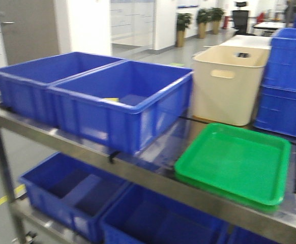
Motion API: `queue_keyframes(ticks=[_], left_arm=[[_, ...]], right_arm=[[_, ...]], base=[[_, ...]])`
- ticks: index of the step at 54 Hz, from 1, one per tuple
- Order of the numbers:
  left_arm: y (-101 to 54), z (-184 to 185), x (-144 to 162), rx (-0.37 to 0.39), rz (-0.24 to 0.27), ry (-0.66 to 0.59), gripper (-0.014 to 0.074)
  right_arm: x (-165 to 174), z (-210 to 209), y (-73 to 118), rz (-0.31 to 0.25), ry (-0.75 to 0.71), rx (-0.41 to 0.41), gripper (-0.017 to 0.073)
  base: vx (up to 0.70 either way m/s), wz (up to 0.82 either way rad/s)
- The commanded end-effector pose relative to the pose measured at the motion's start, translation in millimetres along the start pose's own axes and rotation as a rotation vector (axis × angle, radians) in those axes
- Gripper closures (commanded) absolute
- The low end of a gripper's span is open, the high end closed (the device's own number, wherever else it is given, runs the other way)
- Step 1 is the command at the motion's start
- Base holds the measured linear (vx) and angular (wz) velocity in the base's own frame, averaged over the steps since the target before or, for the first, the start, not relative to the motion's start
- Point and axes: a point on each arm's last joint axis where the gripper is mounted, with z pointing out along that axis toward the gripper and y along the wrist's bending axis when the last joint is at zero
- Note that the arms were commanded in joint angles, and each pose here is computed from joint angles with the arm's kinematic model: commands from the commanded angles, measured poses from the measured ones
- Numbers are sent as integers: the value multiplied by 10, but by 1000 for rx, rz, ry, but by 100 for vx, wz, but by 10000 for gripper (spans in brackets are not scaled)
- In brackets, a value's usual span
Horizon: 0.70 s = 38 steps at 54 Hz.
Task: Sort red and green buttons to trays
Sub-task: 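Position the base facing the green and red trays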
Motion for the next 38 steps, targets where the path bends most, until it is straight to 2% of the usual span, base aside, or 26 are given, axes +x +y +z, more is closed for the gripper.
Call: queue_keyframes(ticks=[1,21,38], left_arm=[[3,12,-123,10,-39,-47,599],[3,12,-123,10,-39,-47,599],[3,12,-123,10,-39,-47,599]], right_arm=[[-161,-22,28,-21,-97,-34,568],[-161,-22,28,-21,-97,-34,568],[-161,-22,28,-21,-97,-34,568]], base=[[26,-60],[23,-54],[21,-36]])
